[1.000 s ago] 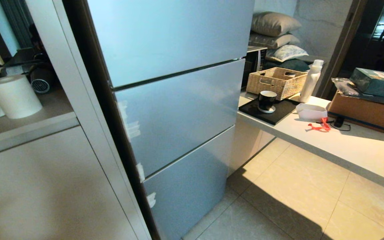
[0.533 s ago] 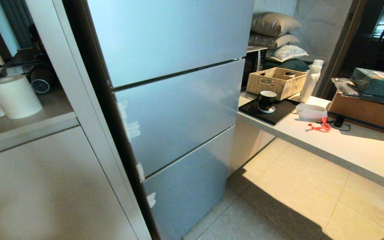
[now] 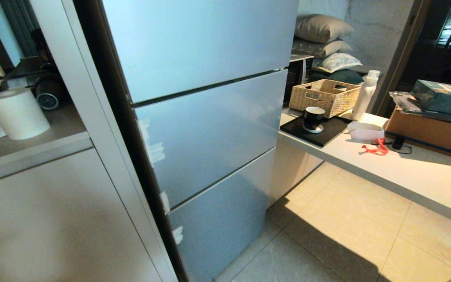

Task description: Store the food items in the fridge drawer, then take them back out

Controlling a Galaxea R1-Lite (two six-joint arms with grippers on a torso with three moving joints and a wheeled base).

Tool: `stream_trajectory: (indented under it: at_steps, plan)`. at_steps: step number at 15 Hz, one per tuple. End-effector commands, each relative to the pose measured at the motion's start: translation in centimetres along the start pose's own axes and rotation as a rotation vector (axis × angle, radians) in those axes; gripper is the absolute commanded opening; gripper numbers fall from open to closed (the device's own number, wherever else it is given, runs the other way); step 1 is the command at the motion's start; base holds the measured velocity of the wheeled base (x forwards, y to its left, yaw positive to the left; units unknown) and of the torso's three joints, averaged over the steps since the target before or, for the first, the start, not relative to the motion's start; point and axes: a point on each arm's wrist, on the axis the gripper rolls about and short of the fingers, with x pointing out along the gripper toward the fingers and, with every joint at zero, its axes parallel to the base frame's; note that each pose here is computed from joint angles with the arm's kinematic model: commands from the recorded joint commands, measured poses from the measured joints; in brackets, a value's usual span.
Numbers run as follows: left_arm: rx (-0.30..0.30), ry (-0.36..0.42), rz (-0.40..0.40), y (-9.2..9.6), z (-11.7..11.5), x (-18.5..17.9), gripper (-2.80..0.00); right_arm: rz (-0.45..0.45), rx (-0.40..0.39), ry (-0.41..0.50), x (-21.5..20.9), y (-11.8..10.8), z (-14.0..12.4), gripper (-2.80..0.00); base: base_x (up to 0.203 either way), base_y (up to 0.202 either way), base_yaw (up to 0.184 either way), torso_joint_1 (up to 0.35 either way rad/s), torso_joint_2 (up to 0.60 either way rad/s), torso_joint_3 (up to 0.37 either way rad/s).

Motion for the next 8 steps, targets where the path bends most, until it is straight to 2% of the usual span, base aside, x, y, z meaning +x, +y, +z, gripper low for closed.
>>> stream_trajectory:
  at_steps: [1,8]
  plan:
    - [0.000,0.002,0.000,0.00,-0.04,0.01,-2.80,0.001,0.018,-0.016,-0.14,0.00,-0.11,-2.80,0.000,0.000,0.000,0.000,0.00,0.000]
    - [0.000,0.002,0.000,0.00,-0.04,0.01,-2.80,0.001,0.013,-0.018,-0.14,0.00,-0.10,-2.80,0.000,0.000,0.000,0.000,0.00,0.000]
